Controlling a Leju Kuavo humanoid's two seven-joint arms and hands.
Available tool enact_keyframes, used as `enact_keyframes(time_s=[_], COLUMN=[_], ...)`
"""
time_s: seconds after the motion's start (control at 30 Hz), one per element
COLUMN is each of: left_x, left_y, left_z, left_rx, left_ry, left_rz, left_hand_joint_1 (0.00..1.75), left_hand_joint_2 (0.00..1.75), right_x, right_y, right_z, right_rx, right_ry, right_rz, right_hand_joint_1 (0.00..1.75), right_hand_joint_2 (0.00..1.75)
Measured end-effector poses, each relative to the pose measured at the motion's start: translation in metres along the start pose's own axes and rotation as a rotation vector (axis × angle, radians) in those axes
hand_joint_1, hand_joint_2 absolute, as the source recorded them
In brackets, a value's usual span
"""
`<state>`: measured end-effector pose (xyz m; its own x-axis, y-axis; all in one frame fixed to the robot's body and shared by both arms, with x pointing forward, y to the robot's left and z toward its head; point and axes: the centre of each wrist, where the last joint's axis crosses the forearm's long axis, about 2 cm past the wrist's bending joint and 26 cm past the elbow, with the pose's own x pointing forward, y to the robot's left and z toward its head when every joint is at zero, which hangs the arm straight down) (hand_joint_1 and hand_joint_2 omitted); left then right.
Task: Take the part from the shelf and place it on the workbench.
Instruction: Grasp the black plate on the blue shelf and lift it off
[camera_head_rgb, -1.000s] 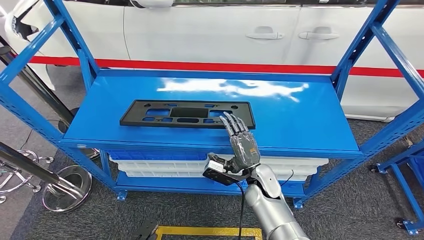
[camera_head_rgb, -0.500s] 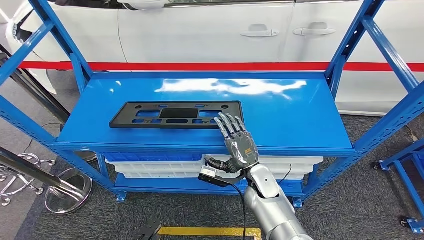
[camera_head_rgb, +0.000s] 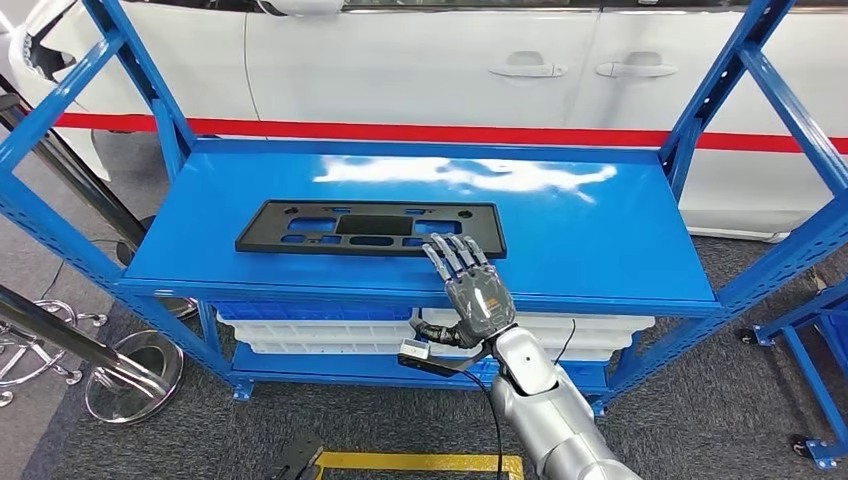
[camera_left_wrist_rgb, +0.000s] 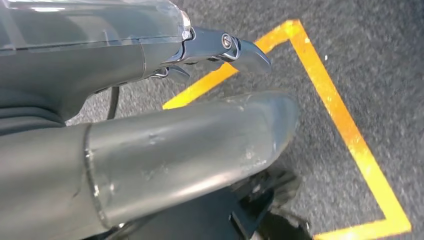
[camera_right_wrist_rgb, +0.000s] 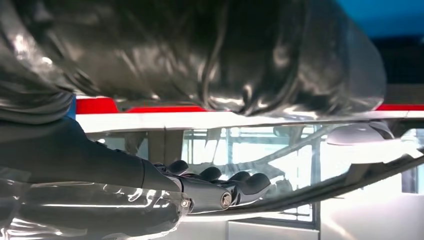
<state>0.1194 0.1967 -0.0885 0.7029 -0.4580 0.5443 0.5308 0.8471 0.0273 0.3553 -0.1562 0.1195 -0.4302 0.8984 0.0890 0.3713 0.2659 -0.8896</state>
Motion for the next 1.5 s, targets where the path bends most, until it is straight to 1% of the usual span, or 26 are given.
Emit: enact_keyframes(time_s=[0.33, 0.8, 0.97, 1.5], left_x=[0.0016, 0.0002, -0.0001, -0.0012], left_y=[0.0005, 0.0005, 0.0000, -0.0015], left_z=[-0.0004, -0.0001, 0.0000, 0.0004], left_rx=[-0.003, -0.002, -0.003, -0.009], left_ry=[-0.007, -0.005, -0.005, -0.003], left_rz=[0.001, 0.003, 0.004, 0.005], left_hand_joint_1=[0.00, 0.00, 0.00, 0.00], left_hand_joint_2=[0.00, 0.00, 0.00, 0.00], right_x=[0.0004, 0.0007, -0.0004, -0.0020], right_y=[0.0015, 0.0033, 0.0062, 0.0066], right_z=[-0.0034, -0.0026, 0.0024, 0.0018], right_rx=[0.016, 0.025, 0.040, 0.044], right_ry=[-0.007, -0.014, -0.010, -0.017], right_rz=[0.016, 0.016, 0.015, 0.020], right_hand_joint_1=[0.00, 0.00, 0.00, 0.00], right_hand_joint_2=[0.00, 0.00, 0.00, 0.00])
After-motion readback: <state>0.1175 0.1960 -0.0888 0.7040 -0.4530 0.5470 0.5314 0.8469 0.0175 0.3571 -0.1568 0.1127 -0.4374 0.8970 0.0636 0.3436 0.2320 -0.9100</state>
